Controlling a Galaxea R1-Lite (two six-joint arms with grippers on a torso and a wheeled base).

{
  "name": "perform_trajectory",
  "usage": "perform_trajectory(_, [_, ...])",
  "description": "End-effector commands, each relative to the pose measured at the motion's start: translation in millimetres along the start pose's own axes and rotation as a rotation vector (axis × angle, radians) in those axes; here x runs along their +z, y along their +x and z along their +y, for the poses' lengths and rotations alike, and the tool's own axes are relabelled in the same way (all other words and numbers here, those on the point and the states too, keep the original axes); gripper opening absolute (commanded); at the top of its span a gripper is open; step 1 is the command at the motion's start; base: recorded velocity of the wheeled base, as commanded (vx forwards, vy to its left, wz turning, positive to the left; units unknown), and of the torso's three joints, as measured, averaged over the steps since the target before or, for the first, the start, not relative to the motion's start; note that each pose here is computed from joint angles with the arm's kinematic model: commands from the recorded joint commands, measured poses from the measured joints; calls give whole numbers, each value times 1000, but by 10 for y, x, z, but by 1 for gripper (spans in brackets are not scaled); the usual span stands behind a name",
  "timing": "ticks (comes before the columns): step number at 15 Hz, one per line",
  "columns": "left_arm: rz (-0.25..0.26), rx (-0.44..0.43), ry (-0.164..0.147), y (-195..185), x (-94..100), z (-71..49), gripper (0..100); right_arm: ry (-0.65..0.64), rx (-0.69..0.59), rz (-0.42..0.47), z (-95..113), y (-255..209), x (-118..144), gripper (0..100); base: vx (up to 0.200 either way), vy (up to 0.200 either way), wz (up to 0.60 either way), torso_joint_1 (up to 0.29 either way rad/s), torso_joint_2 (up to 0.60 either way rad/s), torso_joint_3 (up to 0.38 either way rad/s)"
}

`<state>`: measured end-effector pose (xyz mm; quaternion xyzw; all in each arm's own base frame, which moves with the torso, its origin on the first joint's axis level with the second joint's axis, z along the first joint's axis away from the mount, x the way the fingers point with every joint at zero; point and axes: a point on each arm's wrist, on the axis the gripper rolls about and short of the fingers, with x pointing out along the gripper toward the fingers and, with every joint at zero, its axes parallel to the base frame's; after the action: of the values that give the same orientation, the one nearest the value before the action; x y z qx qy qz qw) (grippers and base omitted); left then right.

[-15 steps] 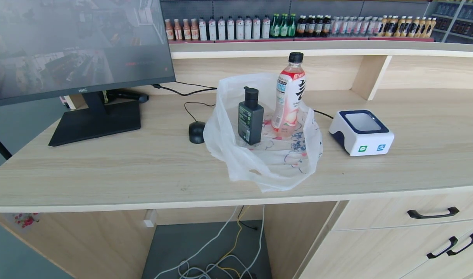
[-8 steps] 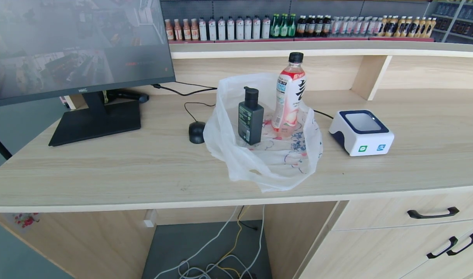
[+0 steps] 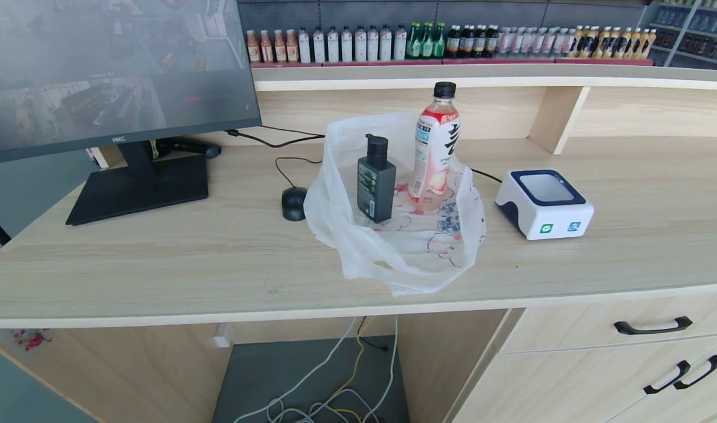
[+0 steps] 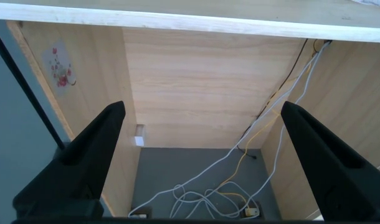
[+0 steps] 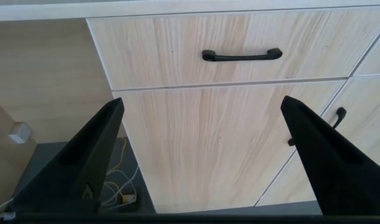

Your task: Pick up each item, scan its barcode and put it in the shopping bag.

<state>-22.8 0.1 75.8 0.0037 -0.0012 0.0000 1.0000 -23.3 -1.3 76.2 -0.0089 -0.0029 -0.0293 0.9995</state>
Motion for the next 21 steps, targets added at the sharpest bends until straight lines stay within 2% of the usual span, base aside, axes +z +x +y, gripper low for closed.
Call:
perform_trajectory(1, [-1, 2, 0, 0, 0, 0, 100, -1, 2, 3, 0, 3, 2, 100, 0, -200, 0, 12, 12, 12])
perform_trajectory(21, [-1, 2, -9, 0, 0, 0, 100, 26, 2, 3, 0, 4, -1, 100, 0, -200, 0, 3, 2, 2])
